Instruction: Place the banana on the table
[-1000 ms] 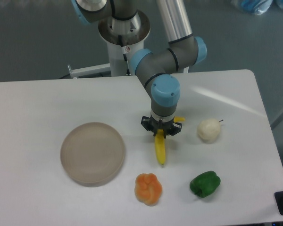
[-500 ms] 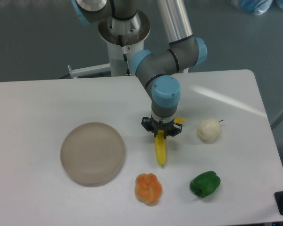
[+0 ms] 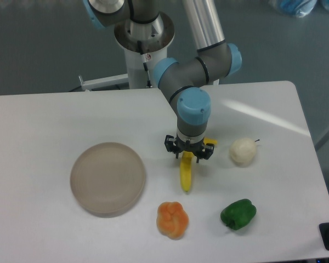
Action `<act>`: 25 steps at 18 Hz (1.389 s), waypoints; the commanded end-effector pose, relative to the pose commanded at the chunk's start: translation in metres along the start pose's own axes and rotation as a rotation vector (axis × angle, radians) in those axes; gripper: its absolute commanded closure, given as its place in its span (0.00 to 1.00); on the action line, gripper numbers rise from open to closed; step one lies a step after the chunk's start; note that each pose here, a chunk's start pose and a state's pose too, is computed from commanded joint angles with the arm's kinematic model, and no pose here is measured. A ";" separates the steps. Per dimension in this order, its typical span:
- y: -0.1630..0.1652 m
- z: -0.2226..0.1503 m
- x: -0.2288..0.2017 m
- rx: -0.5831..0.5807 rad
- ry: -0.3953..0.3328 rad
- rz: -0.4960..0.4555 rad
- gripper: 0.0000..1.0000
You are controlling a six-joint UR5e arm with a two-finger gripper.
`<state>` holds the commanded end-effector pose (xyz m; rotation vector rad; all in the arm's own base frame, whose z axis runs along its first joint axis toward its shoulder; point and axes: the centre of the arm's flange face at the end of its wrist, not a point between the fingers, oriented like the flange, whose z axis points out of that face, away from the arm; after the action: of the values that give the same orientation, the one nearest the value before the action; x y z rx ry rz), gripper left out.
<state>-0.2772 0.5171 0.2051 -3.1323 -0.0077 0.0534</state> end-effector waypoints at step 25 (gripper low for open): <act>0.011 -0.112 -0.156 0.051 -0.269 0.452 0.00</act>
<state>-0.4297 0.5039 0.3222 -2.9788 0.6827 0.4648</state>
